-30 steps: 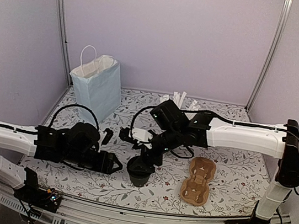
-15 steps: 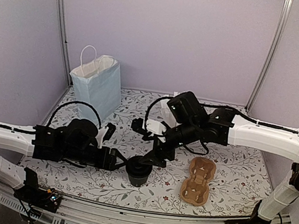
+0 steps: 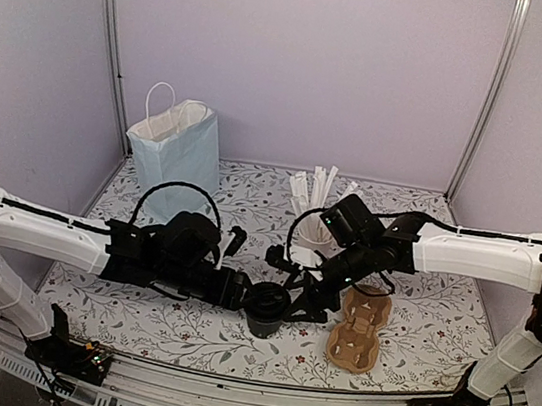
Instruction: Pack the takeout coffee
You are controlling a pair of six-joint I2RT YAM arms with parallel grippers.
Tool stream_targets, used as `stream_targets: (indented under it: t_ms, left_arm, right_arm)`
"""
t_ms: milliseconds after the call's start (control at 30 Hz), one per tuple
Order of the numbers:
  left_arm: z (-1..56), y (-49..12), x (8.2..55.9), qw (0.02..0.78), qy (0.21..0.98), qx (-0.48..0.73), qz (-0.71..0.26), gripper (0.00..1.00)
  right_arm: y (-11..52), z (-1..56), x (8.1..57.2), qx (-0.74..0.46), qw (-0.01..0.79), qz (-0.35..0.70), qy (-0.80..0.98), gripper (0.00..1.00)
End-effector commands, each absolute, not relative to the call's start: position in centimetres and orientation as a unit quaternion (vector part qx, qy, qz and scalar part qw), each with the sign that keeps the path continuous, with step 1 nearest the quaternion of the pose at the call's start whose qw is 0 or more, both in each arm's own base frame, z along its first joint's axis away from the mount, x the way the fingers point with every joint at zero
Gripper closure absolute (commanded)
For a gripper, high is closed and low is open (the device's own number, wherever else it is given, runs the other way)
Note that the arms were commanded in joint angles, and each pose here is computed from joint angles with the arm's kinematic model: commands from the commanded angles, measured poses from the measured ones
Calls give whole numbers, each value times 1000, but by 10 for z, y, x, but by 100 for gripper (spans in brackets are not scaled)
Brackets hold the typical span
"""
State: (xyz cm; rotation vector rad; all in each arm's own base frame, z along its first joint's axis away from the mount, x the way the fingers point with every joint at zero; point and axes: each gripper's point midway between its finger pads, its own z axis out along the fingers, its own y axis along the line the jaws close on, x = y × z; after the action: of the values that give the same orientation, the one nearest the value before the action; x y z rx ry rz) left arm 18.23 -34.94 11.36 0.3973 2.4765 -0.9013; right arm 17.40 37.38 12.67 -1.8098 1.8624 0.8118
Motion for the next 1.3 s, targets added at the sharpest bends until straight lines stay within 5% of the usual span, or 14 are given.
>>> stream_targets:
  t_ms: [0,333,567,833,967,1267]
  left_arm:
    - [105,-336,186,232,912,156,-300,34]
    - [174,-364,175,284,836,202,-424,28]
    - [141,-366,174,251,859,209,-394,28]
    - [94,-362,163,215,883,210,-361,35]
    - [82,-359,158,209,886,209,-356,38]
    - [56,-353,146,190,887,228,-354,43]
  right_arm:
    - [375,126,143,-662,162,351,642,19]
    - [374,126,147,-651,162,347,655,17]
    - [355,142,164,-603,179,365,687,17]
    - [345,127,133,-530,116,463,701,36]
    - [352,125,140,-476,79,512,711,54]
    - [364,136,142,-427,22,590,685,56]
